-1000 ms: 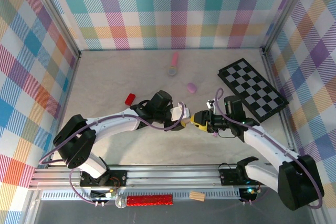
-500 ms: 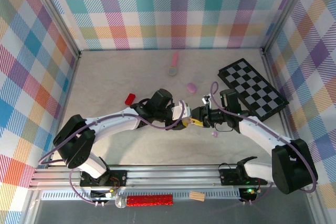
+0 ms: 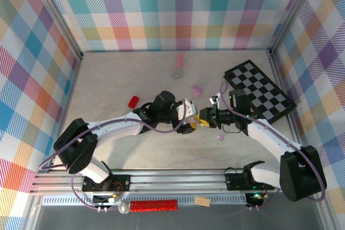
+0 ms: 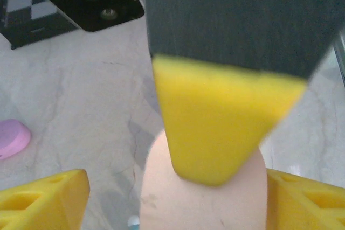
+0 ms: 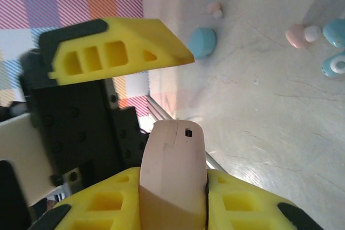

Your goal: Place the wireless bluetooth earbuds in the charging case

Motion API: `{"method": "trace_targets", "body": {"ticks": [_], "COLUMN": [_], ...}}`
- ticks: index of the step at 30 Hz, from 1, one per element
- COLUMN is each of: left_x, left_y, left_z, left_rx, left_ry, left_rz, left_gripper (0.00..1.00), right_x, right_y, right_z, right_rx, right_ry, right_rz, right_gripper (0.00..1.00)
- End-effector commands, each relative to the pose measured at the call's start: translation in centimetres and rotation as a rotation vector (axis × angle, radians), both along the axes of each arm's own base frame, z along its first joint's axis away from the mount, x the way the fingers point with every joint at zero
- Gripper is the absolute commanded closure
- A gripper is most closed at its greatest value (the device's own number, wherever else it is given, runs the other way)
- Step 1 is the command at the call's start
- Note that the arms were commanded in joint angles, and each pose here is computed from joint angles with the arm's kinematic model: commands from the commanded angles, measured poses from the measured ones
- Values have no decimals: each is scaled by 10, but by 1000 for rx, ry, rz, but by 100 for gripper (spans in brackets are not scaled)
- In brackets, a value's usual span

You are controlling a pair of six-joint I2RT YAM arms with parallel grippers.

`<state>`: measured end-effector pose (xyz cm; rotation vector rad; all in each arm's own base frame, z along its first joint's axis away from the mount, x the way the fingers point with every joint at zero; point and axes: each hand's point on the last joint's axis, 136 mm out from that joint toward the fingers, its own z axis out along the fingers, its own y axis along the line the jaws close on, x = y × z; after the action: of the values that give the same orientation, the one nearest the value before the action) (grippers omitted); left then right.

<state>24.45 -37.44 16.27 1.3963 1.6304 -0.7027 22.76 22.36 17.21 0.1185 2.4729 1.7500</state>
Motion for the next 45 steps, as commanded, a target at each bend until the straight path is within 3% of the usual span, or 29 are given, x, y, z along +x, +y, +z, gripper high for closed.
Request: {"method": "trace_targets", "body": {"ticks": [1,6,11,14,18,33,45], "left_x": [7,24,16,16,19,9,7], "left_y": [-9,-1,-1,-2,-11,-9,-10], "left_z": [41,71,87,90,85,109,127], "left_rx": [-213,-485,-659,-746,-732,-746,-770], "left_ry": [1,53,23,34,67,-5,-47], "left_rz": [60,142,45,-8,-44,-147,-175], "left_gripper": [15,17,16,21,24,29,44], "right_x": [3,4,4,6,7,14,16], "right_y": [-5,-14,-15,-16,-17,-19,-22], "right_z": [40,61,85,92,101,101,92], "right_rx": [123,202,262,271,286,325,327], "right_ry": [-48,-21,-21,-11,-32,33,66], "right_rz": [7,1,-4,-21,-47,-91,-120], "right_gripper": [78,79,79,80,80,81,81]}}
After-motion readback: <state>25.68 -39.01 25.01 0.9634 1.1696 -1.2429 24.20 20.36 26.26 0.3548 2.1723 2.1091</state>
